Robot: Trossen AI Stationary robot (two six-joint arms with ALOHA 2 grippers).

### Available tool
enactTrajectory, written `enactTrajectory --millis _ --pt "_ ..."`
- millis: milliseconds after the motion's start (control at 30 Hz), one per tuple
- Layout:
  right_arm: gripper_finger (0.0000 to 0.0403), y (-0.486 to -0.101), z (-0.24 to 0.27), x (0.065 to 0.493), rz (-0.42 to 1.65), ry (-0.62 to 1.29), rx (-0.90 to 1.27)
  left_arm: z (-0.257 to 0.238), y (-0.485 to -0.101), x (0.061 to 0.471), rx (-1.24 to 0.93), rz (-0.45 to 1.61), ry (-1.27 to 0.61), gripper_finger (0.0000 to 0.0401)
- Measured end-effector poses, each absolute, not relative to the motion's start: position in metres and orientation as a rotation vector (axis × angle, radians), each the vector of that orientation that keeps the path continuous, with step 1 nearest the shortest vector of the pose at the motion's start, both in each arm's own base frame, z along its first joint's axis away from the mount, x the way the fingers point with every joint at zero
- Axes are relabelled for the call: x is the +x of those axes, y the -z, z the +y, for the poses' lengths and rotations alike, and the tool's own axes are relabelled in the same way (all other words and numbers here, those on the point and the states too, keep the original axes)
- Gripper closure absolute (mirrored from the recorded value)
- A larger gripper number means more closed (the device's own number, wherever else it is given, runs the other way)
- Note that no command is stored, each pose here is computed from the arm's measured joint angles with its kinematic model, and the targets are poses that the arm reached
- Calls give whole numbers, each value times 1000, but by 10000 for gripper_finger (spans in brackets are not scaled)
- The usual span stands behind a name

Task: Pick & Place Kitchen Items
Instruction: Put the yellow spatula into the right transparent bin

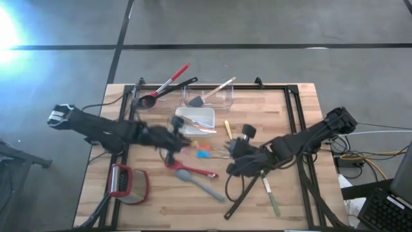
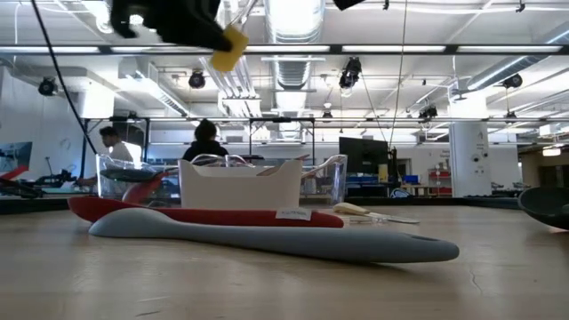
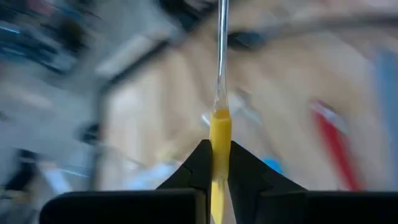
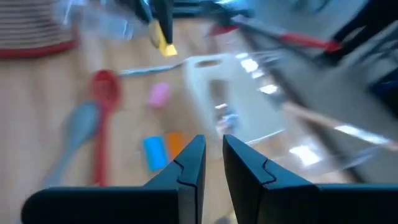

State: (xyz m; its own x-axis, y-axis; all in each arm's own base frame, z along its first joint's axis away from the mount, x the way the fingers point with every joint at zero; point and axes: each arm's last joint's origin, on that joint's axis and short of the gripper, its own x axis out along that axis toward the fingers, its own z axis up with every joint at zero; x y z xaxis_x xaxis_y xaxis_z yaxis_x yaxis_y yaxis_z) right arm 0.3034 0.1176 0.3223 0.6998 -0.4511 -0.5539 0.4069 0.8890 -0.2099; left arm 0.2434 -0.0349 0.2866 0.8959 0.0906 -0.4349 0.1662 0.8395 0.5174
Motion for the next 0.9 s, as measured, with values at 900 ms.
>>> enactTrajectory --millis 900 --pt "351 -357 27 294 599 747 -138 189 -287 297 64 609 -413 371"
